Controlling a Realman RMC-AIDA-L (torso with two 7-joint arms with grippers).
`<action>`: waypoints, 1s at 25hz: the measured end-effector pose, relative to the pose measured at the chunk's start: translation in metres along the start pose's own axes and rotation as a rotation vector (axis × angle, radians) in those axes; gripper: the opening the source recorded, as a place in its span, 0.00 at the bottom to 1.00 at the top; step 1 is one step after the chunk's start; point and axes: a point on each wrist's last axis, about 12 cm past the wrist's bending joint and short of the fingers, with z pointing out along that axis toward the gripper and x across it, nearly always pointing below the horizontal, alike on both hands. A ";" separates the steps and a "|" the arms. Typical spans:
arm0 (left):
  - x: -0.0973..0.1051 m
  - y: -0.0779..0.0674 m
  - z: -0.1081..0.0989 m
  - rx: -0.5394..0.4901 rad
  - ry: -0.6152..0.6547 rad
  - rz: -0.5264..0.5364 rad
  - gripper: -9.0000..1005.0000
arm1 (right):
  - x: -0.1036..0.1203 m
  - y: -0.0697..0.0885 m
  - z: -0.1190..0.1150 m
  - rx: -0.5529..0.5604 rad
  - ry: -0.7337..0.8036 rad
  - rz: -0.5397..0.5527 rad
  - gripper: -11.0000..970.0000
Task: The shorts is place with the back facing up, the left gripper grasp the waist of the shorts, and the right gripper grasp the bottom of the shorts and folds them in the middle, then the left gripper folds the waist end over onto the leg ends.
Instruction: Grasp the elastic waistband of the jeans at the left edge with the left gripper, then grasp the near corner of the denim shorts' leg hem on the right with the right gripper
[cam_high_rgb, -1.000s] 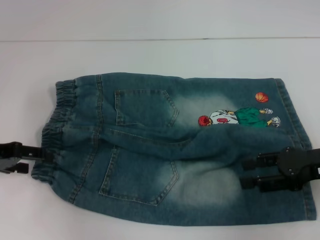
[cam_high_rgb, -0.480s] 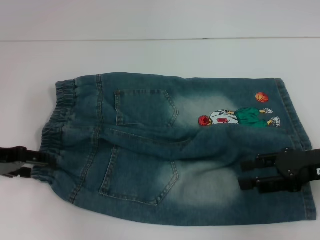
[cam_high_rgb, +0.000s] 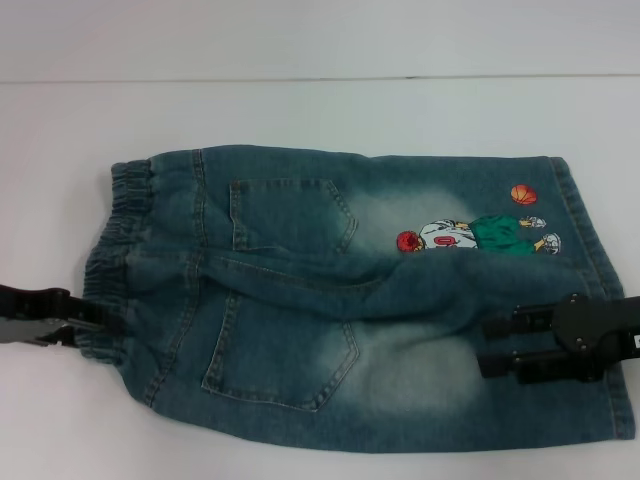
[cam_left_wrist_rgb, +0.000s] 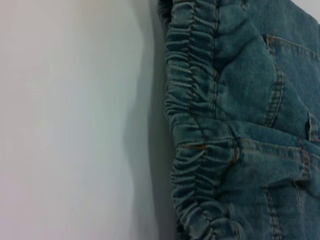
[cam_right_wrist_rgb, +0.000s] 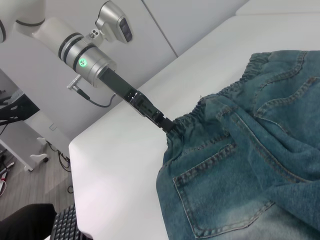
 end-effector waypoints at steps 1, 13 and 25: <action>0.000 0.000 0.000 -0.001 -0.002 0.002 0.81 | 0.000 0.000 0.000 0.001 -0.001 -0.001 0.71; -0.001 0.002 0.001 -0.012 -0.019 0.002 0.27 | 0.000 0.000 -0.001 0.003 -0.003 -0.001 0.71; -0.003 -0.002 0.004 -0.007 -0.019 0.019 0.08 | -0.026 -0.001 -0.040 0.046 -0.002 0.197 0.71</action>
